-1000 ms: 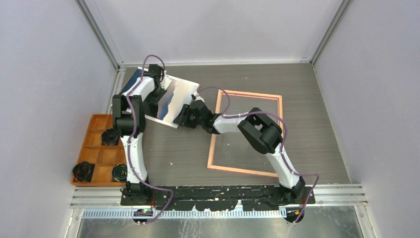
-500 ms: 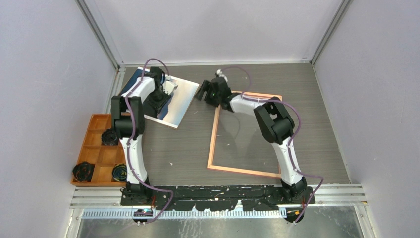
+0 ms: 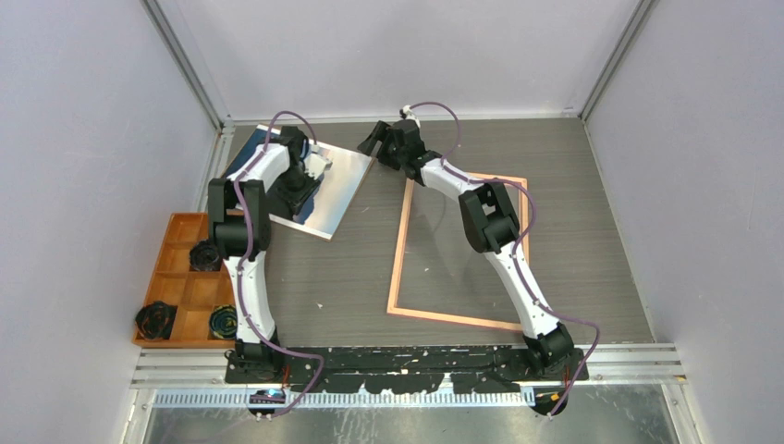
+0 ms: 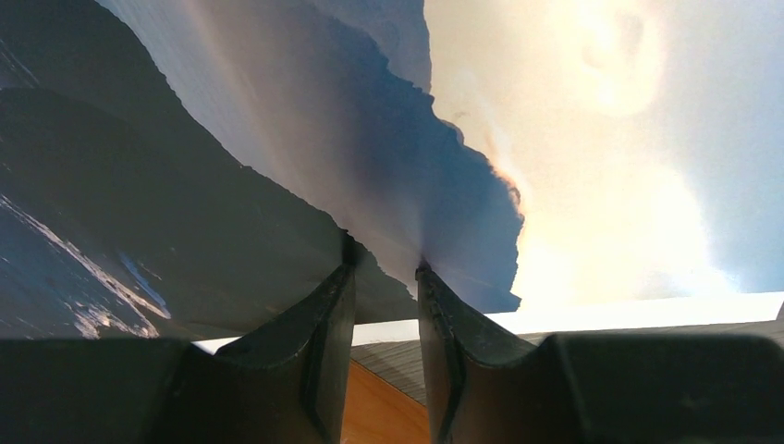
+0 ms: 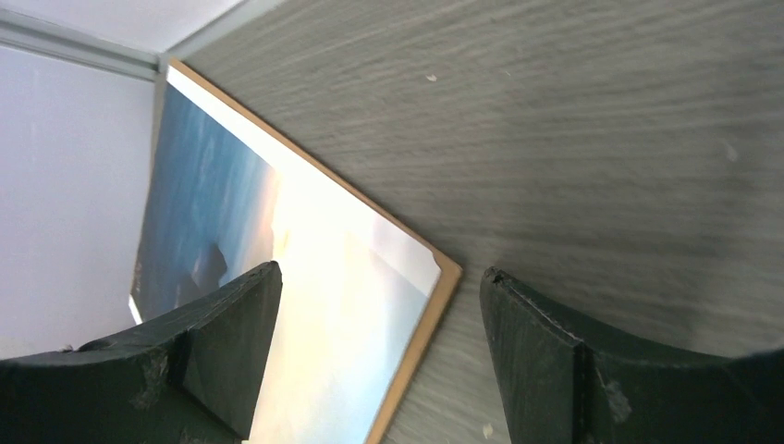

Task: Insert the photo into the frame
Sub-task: Adjust the photo at the center of the board.

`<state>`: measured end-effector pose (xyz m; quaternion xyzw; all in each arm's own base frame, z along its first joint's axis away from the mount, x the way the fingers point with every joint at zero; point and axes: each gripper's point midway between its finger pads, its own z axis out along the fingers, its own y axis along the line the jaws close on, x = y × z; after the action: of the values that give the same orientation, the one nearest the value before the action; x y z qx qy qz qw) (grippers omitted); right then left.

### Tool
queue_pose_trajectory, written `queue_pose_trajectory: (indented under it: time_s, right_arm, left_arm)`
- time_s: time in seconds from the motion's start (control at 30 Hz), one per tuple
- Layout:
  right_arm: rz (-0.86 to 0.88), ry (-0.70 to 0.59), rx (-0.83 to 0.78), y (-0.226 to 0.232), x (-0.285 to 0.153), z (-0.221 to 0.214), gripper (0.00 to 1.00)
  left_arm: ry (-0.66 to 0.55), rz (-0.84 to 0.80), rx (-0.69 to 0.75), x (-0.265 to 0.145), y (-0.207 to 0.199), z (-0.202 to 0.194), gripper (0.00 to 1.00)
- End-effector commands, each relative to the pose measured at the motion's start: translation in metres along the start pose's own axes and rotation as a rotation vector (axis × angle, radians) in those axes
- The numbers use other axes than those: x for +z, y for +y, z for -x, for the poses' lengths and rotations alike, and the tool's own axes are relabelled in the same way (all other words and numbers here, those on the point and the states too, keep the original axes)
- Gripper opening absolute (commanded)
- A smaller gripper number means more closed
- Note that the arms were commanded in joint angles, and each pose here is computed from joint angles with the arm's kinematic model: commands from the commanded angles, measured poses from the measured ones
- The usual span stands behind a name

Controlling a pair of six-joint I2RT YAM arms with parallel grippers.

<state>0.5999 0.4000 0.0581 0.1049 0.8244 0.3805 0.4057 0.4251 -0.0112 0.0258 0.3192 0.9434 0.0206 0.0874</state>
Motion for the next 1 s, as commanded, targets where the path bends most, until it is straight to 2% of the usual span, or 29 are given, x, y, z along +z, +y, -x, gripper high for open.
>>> queue_pose_trajectory:
  time_s: [0.0,0.27,0.5,0.67,0.77,0.97]
  right_arm:
    - [-0.080,0.053,0.022,-0.033,0.011,-0.023,0.84]
    - [-0.078,0.021,0.043,-0.030,0.013,-0.008,0.83]
    - [-0.003,0.106,0.078,-0.024,0.026,-0.027,0.83]
    - [0.013,0.154,0.072,-0.023,0.021,-0.038,0.82]
    - [0.017,0.172,0.066,-0.023,0.015,-0.043,0.80]
    - [0.047,0.229,0.037,-0.013,-0.002,-0.061,0.76]
  left_arm:
    - [0.048,-0.064,0.014,0.011,-0.015,-0.019,0.33]
    - [0.064,-0.096,0.042,0.014,-0.024,-0.026,0.33]
    - [0.027,-0.110,0.103,-0.018,-0.031,-0.025,0.35]
    - [0.064,-0.138,0.193,-0.030,-0.044,-0.041,0.39]
    - [0.108,-0.081,0.236,-0.023,-0.044,-0.054,0.40]
    - [0.170,0.101,0.228,-0.004,-0.023,-0.055,0.40]
